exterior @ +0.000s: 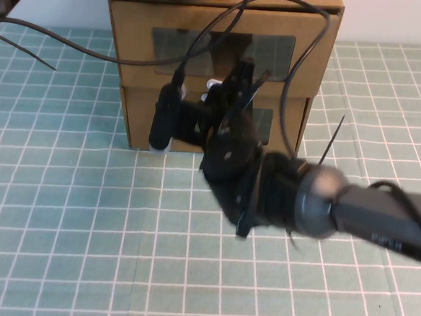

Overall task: Open the shoe box
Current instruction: 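Pull the top drawer of the cardboard box fully open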

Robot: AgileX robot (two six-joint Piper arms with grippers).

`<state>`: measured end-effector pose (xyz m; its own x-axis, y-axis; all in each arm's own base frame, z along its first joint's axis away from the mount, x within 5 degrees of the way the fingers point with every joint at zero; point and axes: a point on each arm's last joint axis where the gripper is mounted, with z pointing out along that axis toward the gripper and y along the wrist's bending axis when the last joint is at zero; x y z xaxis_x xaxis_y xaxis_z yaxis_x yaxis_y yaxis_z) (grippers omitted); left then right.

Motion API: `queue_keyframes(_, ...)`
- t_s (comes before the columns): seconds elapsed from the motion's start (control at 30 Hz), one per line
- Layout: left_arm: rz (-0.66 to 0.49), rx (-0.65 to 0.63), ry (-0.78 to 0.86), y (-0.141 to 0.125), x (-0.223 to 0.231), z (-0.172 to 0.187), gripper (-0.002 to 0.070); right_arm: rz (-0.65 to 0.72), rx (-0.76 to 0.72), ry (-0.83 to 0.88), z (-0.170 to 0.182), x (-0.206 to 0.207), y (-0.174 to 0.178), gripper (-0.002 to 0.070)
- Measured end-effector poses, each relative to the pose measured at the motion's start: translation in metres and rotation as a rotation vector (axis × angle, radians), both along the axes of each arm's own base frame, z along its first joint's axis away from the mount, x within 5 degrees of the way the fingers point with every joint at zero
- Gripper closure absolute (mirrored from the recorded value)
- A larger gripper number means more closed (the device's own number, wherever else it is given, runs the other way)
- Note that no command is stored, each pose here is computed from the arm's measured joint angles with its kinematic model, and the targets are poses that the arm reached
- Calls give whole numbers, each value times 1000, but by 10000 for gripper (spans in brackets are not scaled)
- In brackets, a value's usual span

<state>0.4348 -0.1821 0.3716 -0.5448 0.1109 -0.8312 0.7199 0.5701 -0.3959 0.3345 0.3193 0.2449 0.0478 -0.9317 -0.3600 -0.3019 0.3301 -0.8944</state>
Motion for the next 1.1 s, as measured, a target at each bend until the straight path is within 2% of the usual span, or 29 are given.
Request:
queue_keyframes(0.27, 0, 0, 7, 3, 1, 0, 680, -35, -74, -37, -16, -43, 9, 664)
queue_keyframes(0.63, 0, 0, 6, 4, 1, 0, 680, 39, -6, 59, -17, -130, -3, 666)
queue_keyframes(0.87, 0, 0, 6, 4, 1, 0, 680, 41, 11, 72, -15, -137, -9, 661)
queue_keyframes(0.97, 0, 0, 6, 4, 1, 0, 680, 13, 44, 103, -13, -137, -9, 613)
queue_keyframes(1.1, -4, 2, 10, 5, 1, 0, 680, -27, 126, 213, -1, -140, -7, 428)
